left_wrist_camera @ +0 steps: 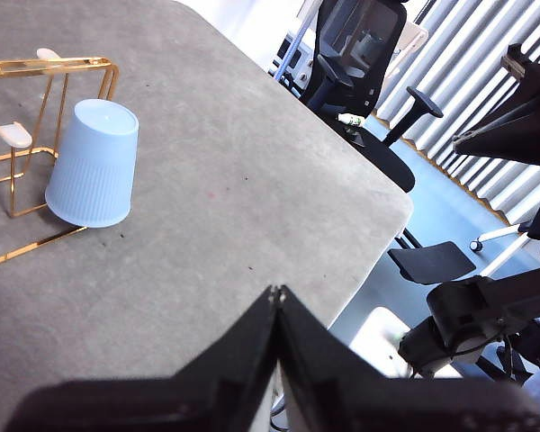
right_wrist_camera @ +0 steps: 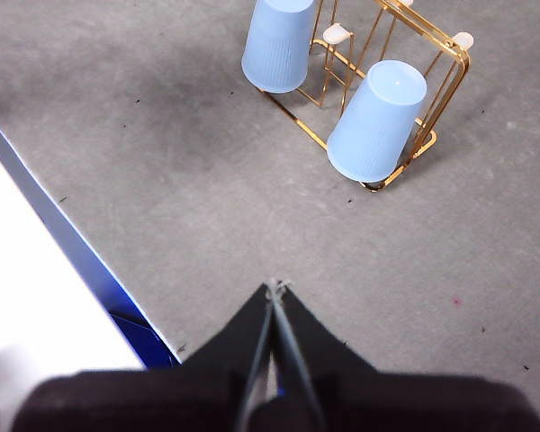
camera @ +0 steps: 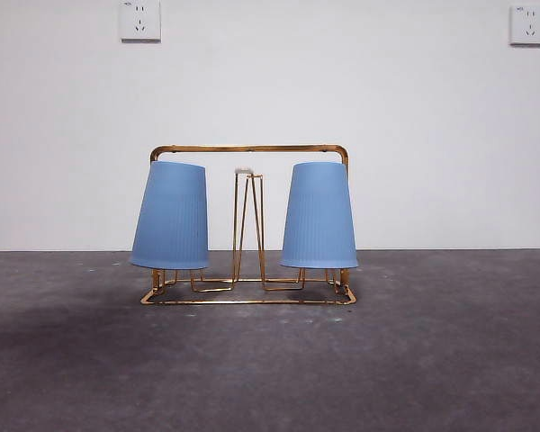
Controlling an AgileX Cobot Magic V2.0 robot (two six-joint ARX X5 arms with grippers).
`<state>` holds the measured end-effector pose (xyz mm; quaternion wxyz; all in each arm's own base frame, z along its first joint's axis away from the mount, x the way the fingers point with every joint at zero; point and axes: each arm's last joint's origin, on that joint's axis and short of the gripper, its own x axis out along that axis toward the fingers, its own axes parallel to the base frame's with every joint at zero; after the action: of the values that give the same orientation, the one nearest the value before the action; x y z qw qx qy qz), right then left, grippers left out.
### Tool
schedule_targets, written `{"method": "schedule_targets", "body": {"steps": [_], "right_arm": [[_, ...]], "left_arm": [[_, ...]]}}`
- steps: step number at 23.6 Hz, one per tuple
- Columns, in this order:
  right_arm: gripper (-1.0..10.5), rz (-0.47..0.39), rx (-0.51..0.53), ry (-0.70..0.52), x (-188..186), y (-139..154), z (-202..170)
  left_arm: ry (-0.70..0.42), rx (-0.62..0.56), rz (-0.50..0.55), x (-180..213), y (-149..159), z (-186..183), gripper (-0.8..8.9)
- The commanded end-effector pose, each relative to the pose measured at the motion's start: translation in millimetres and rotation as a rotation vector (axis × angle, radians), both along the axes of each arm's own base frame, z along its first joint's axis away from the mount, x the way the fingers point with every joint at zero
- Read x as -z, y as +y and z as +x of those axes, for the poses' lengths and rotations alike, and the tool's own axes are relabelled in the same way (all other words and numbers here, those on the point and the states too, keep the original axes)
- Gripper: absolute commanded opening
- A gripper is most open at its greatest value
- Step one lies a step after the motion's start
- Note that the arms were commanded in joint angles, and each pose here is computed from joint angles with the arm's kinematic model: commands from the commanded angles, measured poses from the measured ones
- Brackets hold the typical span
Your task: Pick up cup 1,put cup 1 in the cup rack,pick up cup 2,put cup 2 in the cup rack
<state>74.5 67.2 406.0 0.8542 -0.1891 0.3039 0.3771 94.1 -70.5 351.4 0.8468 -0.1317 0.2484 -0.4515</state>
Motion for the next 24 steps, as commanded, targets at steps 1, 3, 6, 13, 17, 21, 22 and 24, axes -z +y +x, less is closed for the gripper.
{"method": "schedule_targets", "body": {"steps": [1, 3, 6, 13, 17, 21, 22, 24], "right_arm": [[0.1, 0.001, 0.015, 0.015, 1.9, 0.6, 0.9], [0.1, 0.002, 0.015, 0.013, 1.8, 0.8, 1.1], [0.1, 0.002, 0.015, 0.013, 1.8, 0.9, 1.2], [0.1, -0.013, 0.032, 0.007, 2.3, 1.5, 2.9], [0.1, -0.017, 0.032, 0.011, 2.7, 2.6, 4.1], [0.1, -0.018, 0.032, 0.012, 2.9, 3.0, 4.7], [0.1, -0.018, 0.032, 0.012, 2.9, 3.1, 4.7], [0.1, -0.019, 0.032, 0.014, 3.1, 3.4, 5.1]], "left_arm": [[-0.019, 0.004, -0.01, -4.8, 0.5, -1.5, -0.05], [-0.024, 0.004, -0.013, -6.6, 0.8, -1.9, -0.04], [-0.03, 0.001, -0.015, -8.8, 1.1, -2.4, -0.04], [-0.031, 0.002, -0.017, -10.1, 1.1, -2.4, -0.04], [-0.043, 0.001, -0.023, -14.1, 1.8, -3.6, -0.04], [-0.061, 0.001, -0.033, -21.2, 2.4, -4.6, -0.04], [-0.066, 0.001, -0.036, -22.6, 2.6, -4.9, -0.04], [-0.159, 0.005, -0.003, -26.1, 2.5, -3.3, -0.04]]}}
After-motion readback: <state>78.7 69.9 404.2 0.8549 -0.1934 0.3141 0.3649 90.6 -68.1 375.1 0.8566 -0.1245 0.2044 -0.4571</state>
